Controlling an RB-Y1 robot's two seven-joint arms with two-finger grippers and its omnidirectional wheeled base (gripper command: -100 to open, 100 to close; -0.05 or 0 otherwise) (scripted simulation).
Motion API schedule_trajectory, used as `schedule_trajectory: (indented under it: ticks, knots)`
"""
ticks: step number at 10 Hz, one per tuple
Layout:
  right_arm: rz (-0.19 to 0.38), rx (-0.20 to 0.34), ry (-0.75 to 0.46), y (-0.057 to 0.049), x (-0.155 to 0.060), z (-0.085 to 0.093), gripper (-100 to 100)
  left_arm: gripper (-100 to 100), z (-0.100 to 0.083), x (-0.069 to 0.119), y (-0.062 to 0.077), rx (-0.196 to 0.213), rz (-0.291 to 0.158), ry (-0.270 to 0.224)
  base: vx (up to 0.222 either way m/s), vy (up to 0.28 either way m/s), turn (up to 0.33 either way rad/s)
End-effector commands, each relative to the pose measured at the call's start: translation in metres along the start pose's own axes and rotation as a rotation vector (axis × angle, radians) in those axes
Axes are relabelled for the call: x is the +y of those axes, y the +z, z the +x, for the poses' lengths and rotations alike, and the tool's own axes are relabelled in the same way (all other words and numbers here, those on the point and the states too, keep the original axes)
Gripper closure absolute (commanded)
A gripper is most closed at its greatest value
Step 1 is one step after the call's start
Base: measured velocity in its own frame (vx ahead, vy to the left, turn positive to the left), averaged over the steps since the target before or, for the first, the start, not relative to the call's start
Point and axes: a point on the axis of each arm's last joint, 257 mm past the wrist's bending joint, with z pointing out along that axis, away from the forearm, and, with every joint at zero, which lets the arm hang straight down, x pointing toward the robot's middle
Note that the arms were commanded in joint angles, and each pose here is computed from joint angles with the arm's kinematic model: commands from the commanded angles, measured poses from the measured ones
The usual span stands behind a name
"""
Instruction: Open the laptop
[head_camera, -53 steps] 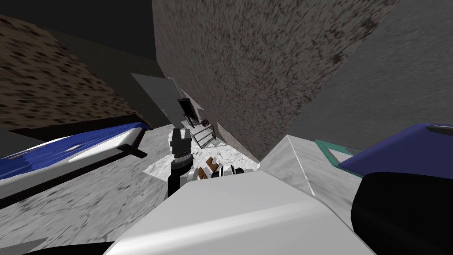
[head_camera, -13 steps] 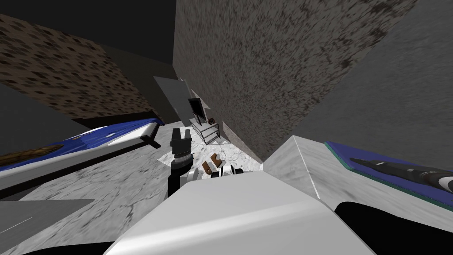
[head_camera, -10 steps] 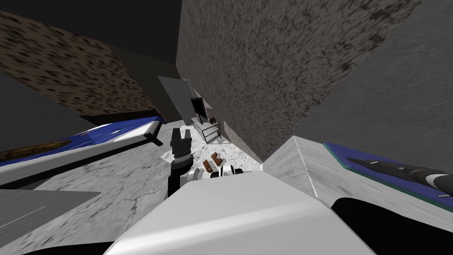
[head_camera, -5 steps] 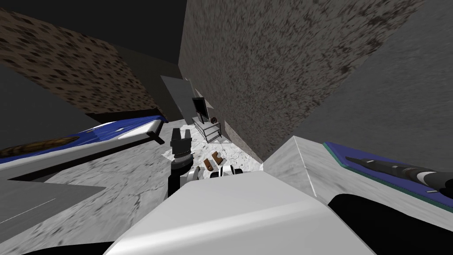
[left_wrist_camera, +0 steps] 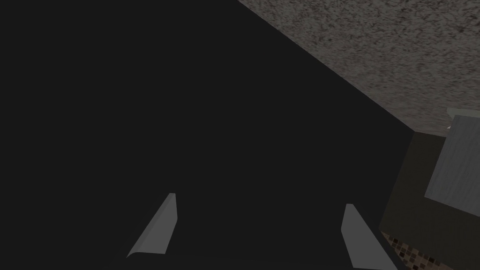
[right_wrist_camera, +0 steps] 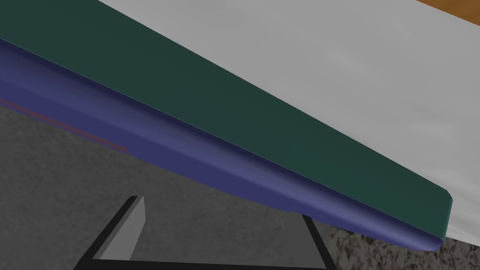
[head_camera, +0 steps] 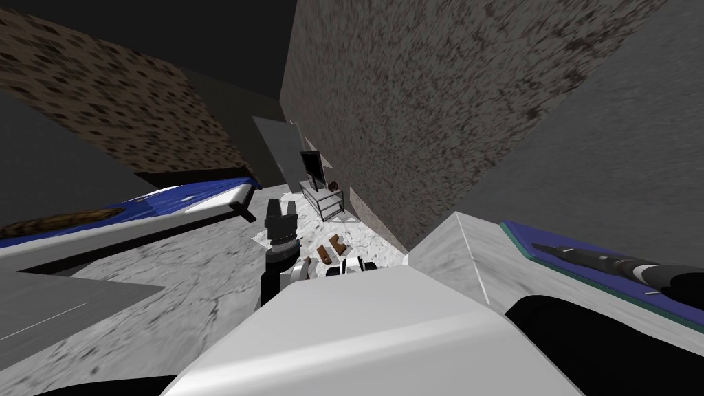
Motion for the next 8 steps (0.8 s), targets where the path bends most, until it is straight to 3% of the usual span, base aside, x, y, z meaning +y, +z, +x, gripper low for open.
schedule_trajectory:
  ticks: [1, 5, 7, 8]
  knots:
    - [-0.013, 0.023, 0.015, 0.007, -0.001, 0.006, -100, 0, 0.000, 0.000, 0.000, 0.000, 0.000, 0.000, -0.062, 0.029, 0.050]
    - [-0.023, 0.059, 0.006, 0.010, 0.005, 0.023, -100, 0, 0.000, 0.000, 0.000, 0.000, 0.000, 0.000, 0.006, -0.006, -0.003]
    - [-0.023, 0.059, 0.006, 0.010, 0.005, 0.023, -100, 0, 0.000, 0.000, 0.000, 0.000, 0.000, 0.000, 0.000, 0.000, 0.000]
    - [-0.027, 0.049, -0.010, 0.016, 0.003, 0.004, -100, 0, 0.000, 0.000, 0.000, 0.000, 0.000, 0.000, -0.084, 0.047, 0.094]
